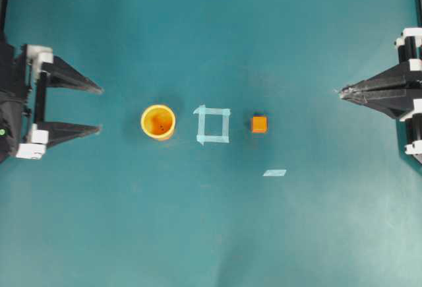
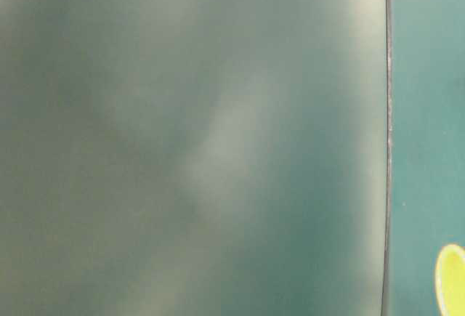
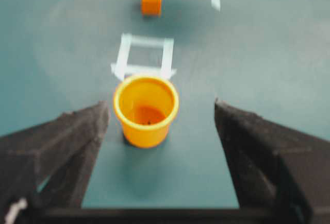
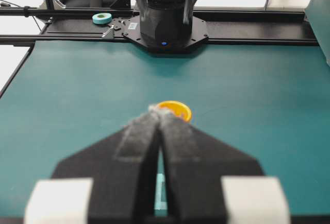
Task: Move the cup backward with left arm.
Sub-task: 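Move the open left gripper right until it surrounds the orange cup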
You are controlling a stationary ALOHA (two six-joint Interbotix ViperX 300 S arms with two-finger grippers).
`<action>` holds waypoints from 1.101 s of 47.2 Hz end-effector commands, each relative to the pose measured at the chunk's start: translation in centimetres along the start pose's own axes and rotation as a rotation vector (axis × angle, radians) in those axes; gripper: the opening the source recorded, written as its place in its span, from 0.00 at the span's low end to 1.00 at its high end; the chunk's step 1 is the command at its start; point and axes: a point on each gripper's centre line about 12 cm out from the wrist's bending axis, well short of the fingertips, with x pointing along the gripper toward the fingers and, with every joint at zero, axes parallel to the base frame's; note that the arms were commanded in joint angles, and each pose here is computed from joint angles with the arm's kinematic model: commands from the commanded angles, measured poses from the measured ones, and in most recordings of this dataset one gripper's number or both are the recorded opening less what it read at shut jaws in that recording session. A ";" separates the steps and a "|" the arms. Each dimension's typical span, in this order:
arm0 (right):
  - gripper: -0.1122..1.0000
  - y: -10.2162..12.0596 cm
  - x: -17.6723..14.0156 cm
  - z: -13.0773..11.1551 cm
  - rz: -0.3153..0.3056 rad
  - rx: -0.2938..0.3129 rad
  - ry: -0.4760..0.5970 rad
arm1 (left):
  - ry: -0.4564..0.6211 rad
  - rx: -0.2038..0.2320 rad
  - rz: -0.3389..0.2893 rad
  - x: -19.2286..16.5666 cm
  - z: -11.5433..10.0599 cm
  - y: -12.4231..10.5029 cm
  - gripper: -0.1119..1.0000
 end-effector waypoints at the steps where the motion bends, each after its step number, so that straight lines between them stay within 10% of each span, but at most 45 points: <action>1: 0.10 0.0 0.3 1.5 0.001 -0.002 -0.038 | 0.008 0.010 -0.003 1.2 0.2 -0.1 0.81; 24: 0.10 0.0 0.2 1.7 0.001 -0.002 -0.051 | 0.203 0.065 0.002 6.7 -5.5 0.2 0.81; 52: 0.10 0.0 0.3 2.1 -0.001 0.001 -0.057 | 0.234 0.052 0.034 9.6 -6.9 1.3 0.81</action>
